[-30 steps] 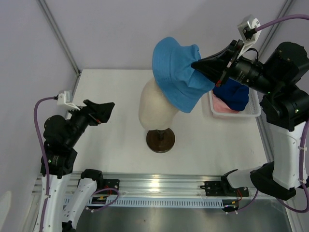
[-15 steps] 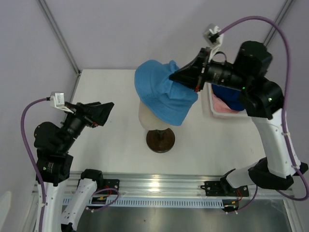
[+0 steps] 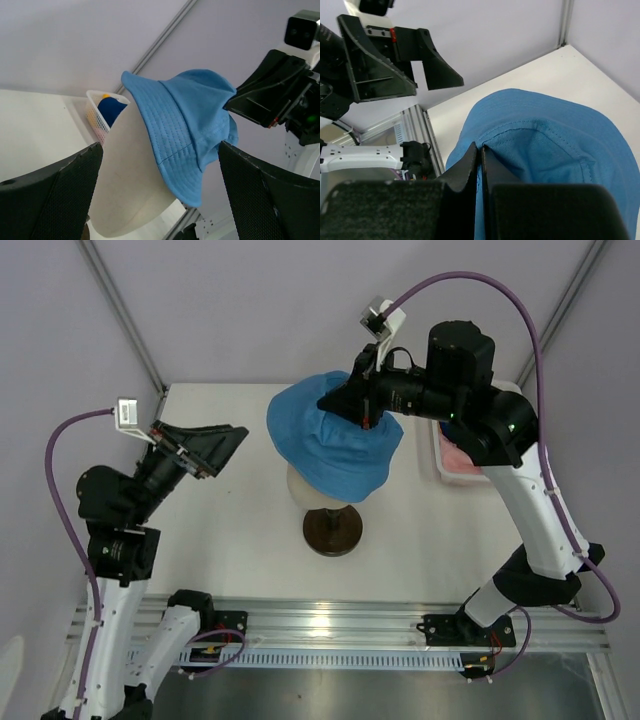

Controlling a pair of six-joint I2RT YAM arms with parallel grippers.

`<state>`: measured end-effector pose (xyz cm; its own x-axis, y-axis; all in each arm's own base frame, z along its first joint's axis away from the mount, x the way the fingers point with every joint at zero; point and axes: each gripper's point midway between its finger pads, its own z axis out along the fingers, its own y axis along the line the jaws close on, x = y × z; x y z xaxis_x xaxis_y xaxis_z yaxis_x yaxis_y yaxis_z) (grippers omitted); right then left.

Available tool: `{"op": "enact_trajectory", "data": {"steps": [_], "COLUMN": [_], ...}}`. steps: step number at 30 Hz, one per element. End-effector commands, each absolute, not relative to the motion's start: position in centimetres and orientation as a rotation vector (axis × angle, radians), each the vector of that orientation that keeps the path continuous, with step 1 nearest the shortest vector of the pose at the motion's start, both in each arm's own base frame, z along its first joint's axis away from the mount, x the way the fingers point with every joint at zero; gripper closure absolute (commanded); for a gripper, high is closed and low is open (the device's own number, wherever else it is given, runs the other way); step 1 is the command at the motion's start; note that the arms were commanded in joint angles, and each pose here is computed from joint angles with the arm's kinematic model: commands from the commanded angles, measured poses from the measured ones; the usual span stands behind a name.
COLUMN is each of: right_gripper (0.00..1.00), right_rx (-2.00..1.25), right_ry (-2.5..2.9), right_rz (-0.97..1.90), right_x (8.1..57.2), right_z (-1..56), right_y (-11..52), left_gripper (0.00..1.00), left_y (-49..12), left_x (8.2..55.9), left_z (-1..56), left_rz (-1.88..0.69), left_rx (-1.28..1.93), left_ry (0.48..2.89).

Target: Stack the hats

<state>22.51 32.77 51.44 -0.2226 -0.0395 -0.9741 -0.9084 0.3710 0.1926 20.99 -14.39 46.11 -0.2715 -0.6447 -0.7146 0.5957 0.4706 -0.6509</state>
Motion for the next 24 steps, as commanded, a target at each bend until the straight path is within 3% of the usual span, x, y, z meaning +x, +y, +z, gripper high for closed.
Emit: {"op": "enact_trajectory", "data": {"steps": [1, 17, 24], "right_gripper": [0.96, 0.91, 0.91], "right_rx": [-0.858, -0.843, -0.835], "right_ry": [1.569, 1.565, 1.508], "right_rz": [0.964, 0.973, 1.058], "right_x": [23.9, 25.7, 26.0], "right_z": [51.6, 51.0, 50.7], "right_y": [32.9, 33.2, 32.8], "left_gripper": [0.0, 0.09, 0.29], "left_y": [-15.4, -19.5, -19.9], "left_x": [22.8, 25.6, 25.7], "left_z": [46.4, 45.5, 45.0], "left_rz": [-1.26, -1.408, -1.505], "left_rx": [-0.079, -0.047, -0.12], "left_ry": [1.419, 1.498, 1.488]}}
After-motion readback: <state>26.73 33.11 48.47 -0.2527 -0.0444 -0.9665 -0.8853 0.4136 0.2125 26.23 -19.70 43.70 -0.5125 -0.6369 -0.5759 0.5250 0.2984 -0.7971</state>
